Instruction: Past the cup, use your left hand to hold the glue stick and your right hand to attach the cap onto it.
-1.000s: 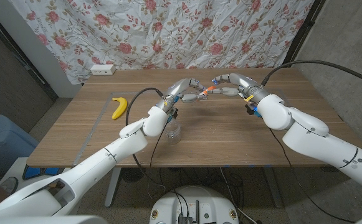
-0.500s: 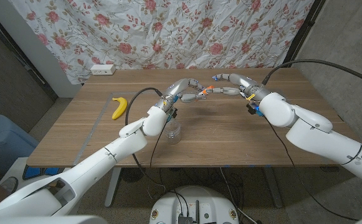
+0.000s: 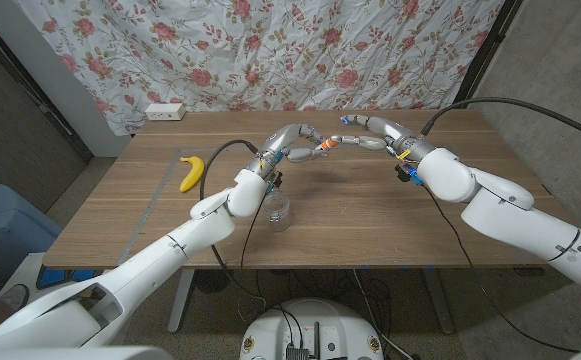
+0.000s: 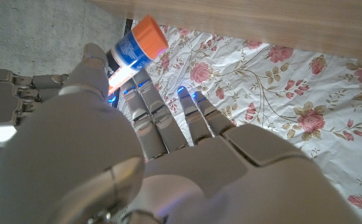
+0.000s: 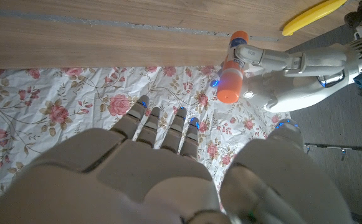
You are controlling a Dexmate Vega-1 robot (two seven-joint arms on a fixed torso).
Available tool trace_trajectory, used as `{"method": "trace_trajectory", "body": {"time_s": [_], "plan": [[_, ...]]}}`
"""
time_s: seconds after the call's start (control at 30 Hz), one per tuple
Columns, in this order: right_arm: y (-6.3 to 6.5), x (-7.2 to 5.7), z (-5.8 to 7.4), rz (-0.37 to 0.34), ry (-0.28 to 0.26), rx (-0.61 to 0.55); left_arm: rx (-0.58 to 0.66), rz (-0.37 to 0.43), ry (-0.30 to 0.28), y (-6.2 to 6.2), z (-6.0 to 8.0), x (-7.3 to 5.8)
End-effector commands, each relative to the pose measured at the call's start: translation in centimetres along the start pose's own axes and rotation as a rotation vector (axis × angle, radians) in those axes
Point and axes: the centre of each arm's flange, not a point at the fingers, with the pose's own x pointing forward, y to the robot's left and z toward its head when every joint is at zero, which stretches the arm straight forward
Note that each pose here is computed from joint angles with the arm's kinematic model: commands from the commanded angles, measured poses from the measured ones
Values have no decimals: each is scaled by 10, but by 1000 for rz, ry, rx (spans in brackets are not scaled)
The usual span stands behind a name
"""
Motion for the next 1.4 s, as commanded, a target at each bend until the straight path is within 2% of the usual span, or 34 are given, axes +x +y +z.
{"method": "trace_trajectory", "body": {"time_s": [0.03,0.43,1.03,1.4], "plan": [[1,-2,-6,-58,-21,7,-5,-4,11,3,-7,7],[6,-3,-6,-118,-19,2,-13,-7,13,3,-11,14],[17,-19,-3,-225,-7,-19,-13,9,32,5,-12,12],[32,-25,-3,-229,-1,6,-13,18,45,5,-11,9]]}}
